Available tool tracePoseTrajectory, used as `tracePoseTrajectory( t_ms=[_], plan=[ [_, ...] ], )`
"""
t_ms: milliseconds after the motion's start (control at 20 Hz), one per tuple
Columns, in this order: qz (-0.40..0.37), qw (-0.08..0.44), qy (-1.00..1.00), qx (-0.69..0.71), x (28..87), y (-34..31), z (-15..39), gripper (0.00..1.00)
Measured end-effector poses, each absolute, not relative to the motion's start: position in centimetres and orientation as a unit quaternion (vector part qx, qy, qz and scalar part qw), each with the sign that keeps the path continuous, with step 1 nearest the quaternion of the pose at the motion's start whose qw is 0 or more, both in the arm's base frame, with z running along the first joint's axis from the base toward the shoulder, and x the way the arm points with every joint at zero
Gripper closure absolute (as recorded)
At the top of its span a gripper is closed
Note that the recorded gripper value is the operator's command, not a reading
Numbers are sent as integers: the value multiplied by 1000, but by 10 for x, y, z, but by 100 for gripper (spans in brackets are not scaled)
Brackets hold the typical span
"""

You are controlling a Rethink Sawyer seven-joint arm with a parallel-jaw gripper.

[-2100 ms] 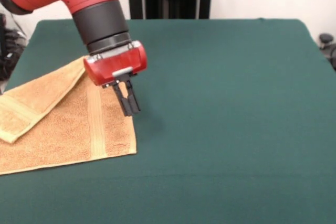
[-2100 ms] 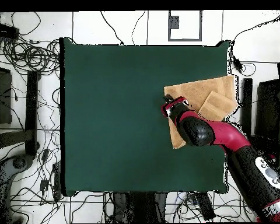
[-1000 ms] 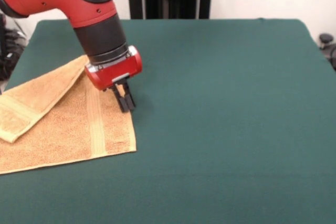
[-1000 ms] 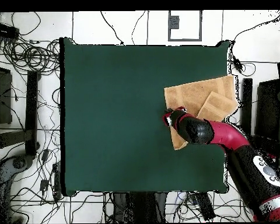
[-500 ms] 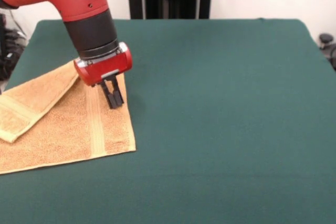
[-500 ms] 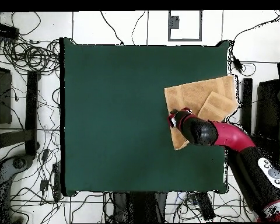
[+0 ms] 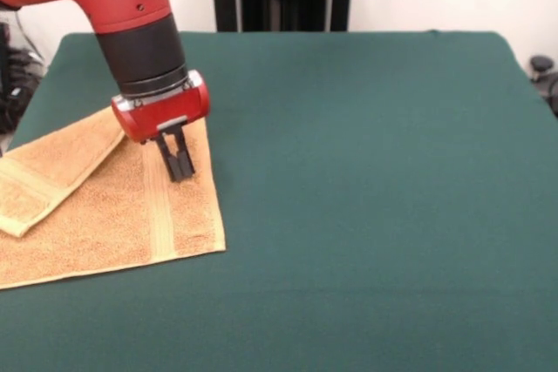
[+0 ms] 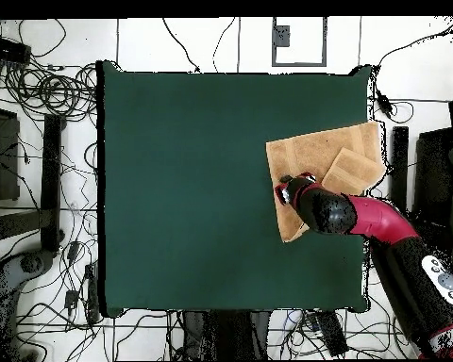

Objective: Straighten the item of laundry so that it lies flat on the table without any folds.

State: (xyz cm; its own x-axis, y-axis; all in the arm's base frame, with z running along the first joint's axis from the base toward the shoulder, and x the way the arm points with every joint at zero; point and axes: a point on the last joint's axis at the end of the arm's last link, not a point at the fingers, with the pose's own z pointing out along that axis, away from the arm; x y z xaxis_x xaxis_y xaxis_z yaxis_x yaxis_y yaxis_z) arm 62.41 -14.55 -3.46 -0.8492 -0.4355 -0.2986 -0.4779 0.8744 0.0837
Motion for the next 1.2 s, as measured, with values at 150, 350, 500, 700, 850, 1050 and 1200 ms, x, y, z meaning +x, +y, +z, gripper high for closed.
tracePoseTrajectory(
  t_ms=[150,350,500,700,850,1050,1200],
  plan=[
    [75,136,959,-237,624,-148,-35,100],
    [72,135,960,-235,624,-153,-36,100],
    [68,135,961,-230,627,-159,-41,100],
    [70,136,963,-220,632,-163,-48,100],
    [78,134,966,-208,636,-164,-49,100],
    [90,134,967,-197,640,-167,-49,100],
    [118,147,966,-175,640,-175,-52,100]
  ],
)
